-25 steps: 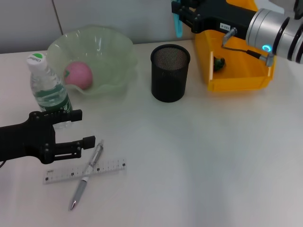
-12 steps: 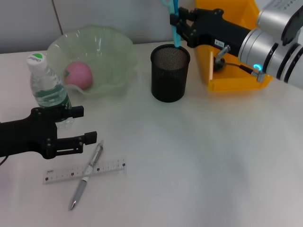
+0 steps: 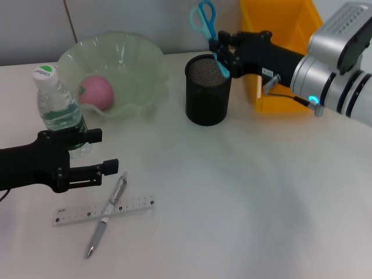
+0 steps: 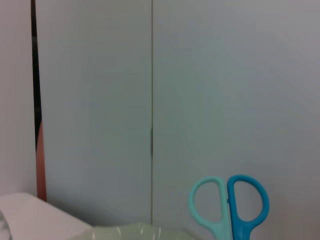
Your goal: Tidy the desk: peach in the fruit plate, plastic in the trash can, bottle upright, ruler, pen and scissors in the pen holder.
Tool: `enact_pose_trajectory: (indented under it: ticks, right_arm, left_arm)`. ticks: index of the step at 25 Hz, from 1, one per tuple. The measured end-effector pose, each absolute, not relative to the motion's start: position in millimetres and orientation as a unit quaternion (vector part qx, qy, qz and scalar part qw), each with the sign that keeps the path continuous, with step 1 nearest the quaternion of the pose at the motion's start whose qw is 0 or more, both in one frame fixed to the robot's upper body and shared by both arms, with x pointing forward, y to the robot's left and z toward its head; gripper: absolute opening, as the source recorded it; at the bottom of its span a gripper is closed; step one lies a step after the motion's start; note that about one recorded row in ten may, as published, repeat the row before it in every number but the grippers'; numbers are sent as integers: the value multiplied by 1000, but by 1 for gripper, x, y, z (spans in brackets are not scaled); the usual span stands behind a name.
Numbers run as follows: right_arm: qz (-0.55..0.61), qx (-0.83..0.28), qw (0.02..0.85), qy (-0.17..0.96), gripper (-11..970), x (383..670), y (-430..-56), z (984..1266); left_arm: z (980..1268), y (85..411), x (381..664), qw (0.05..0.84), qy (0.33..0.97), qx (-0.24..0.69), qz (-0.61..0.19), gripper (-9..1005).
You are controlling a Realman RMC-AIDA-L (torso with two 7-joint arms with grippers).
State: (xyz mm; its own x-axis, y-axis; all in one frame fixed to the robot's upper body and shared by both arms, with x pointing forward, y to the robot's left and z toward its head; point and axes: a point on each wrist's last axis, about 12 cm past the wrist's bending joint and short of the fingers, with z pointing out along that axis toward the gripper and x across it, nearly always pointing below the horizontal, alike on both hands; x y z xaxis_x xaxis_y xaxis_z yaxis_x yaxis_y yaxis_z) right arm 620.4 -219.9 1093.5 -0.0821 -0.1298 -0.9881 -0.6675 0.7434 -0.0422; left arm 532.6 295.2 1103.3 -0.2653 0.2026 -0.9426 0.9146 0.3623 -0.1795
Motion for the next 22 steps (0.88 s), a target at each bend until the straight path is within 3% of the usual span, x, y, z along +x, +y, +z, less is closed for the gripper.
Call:
enact_pose_trajectory:
  ticks: [5,10,22]
  right_arm:
    - [212,-271,625,701,193,620,-218,1086]
    - [210,-272,630,697,102,620,-215,1085]
    - [228,-258,643,684,125,620,-216,1091]
  left_arm:
    - [1103,295,532,452,691,403,-395,814]
    - [1102,295,532,453,691,403,-394,814]
    - [1101,297,531,455,691,405,-390,814]
